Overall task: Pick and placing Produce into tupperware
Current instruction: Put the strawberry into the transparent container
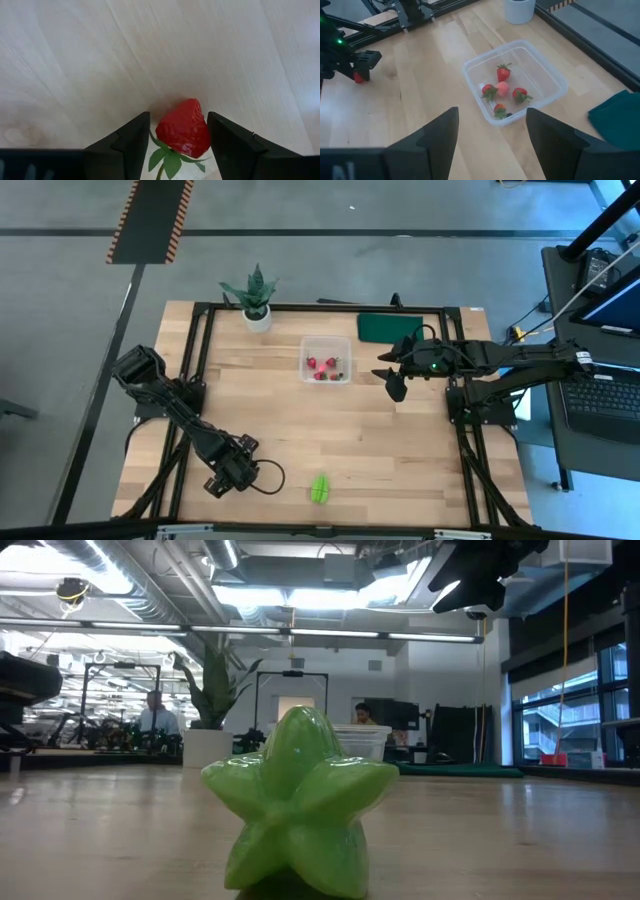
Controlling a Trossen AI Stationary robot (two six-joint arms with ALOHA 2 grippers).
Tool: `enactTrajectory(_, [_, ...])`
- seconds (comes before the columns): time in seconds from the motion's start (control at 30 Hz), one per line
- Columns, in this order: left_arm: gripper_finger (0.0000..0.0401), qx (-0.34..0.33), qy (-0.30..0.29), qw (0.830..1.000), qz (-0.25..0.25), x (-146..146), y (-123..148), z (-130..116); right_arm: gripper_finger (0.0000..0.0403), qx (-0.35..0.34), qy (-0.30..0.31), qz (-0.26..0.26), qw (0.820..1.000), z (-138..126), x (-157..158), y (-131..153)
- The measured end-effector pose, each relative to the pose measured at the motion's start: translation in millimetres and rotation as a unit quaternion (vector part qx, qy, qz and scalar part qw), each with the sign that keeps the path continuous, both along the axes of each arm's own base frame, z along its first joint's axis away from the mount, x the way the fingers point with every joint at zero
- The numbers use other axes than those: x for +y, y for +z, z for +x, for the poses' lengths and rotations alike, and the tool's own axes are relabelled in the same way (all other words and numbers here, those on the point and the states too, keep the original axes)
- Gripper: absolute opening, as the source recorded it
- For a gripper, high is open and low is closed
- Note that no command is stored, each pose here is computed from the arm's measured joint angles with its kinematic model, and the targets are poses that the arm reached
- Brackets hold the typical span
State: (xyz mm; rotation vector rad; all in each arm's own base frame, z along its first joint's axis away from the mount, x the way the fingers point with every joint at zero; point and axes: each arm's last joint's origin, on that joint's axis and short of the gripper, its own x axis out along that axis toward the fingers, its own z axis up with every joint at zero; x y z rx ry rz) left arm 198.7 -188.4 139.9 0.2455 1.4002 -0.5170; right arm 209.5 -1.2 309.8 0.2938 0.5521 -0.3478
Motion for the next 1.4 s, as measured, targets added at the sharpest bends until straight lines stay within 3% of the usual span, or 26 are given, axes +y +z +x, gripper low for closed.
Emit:
enactTrajectory(0.5, [0.0135, 0.003, 0.002, 1.000, 0.003, 0.8, -0.5, -0.2, 0.0234, -0.001, -0.003, 0.004, 1.000, 0.1, 0.0, -0.1])
enactTrajectory(0.73, [0.0147, 0.009, 0.041, 0.999, -0.001, 8.0, 2.1, 3.5, 0.0234, -0.001, -0.003, 0.004, 1.000, 0.1, 0.0, -0.1])
enactTrajectory(0.97, [0.0132, -0.019, 0.109, 0.993, 0.033, 43.2, 23.6, 12.9, 0.0234, -0.004, -0.003, 0.004, 1.000, 0.4, 0.1, 0.3])
enactTrajectory(1.17, [0.0146, -0.129, 0.181, 0.973, 0.070, 82.8, 59.8, 32.9, 0.0234, -0.005, -0.003, 0.004, 1.000, 0.5, 0.1, 0.5])
enactTrajectory(1.4, [0.0140, -0.294, 0.209, 0.921, 0.151, 136.3, 120.9, 77.8, 0.0234, -0.008, -0.001, 0.002, 1.000, 0.9, 0.1, 1.1])
